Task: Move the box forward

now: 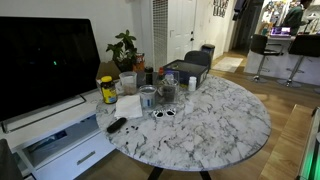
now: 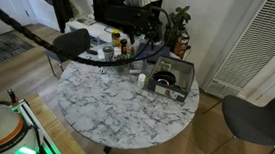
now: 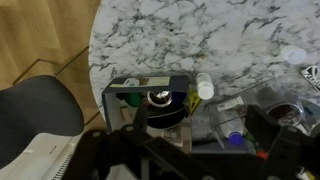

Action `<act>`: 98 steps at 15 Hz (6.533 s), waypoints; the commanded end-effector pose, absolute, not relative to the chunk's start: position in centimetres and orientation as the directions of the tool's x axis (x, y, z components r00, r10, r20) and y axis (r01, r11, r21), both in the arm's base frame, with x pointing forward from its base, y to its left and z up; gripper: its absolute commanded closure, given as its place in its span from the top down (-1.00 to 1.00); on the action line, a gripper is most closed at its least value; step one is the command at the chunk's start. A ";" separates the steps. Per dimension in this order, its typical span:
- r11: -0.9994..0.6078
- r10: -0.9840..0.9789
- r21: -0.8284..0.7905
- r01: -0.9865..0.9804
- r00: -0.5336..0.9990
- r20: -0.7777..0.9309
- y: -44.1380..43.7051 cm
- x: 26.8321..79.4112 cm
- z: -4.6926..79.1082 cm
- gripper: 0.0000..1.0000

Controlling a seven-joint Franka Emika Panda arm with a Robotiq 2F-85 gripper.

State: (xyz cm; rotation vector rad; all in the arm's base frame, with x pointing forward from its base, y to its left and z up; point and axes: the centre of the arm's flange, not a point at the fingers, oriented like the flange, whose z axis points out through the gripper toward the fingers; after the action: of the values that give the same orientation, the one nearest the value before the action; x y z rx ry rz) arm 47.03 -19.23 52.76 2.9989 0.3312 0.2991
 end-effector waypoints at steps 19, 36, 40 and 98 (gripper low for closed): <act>-0.949 0.269 0.216 0.228 0.945 0.184 -31.1 64.8 37.0 1.00; -0.964 0.220 0.177 0.197 0.968 0.123 -35.3 77.7 27.0 1.00; -0.969 0.191 0.181 0.169 0.975 0.109 -36.6 78.7 23.9 1.00; -0.929 0.364 0.059 0.366 0.930 -0.050 -44.9 67.1 16.7 -0.94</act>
State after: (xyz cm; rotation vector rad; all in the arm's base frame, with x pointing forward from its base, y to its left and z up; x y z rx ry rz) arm 67.06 -44.86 16.68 3.0196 0.5719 -0.0584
